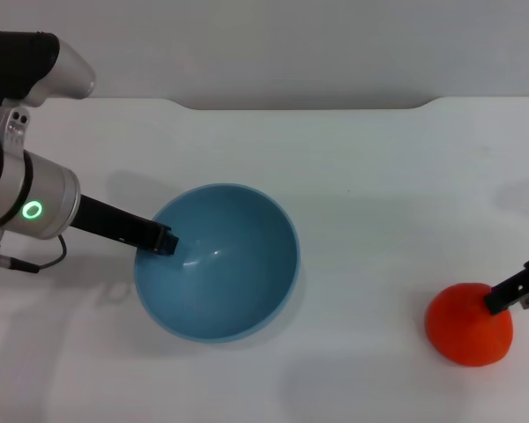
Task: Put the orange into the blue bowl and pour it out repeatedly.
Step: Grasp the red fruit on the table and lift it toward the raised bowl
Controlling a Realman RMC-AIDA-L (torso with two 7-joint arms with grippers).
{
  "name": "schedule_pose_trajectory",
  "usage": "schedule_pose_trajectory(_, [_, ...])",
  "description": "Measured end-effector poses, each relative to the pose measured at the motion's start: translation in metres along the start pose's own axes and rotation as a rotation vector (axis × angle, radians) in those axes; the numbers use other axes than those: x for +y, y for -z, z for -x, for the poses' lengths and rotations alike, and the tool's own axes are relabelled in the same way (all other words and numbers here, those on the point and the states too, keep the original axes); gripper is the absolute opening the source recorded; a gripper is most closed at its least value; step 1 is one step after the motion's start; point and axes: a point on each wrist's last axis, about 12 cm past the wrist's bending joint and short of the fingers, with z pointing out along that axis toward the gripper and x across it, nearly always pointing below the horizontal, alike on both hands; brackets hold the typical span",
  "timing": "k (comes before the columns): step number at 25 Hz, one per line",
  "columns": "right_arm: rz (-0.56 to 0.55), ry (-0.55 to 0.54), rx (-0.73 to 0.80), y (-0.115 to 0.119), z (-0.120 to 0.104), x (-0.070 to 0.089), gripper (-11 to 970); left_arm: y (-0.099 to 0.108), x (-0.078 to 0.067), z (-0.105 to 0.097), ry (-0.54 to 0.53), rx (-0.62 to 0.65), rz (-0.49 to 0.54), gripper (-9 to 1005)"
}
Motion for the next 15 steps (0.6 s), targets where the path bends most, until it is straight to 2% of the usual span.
schedule_pose_trajectory(15, [-0.009, 0.026, 0.028, -0.027, 0.016, 0.006, 597, -0.001, -0.001, 0.001, -0.004, -0.002, -0.002, -3])
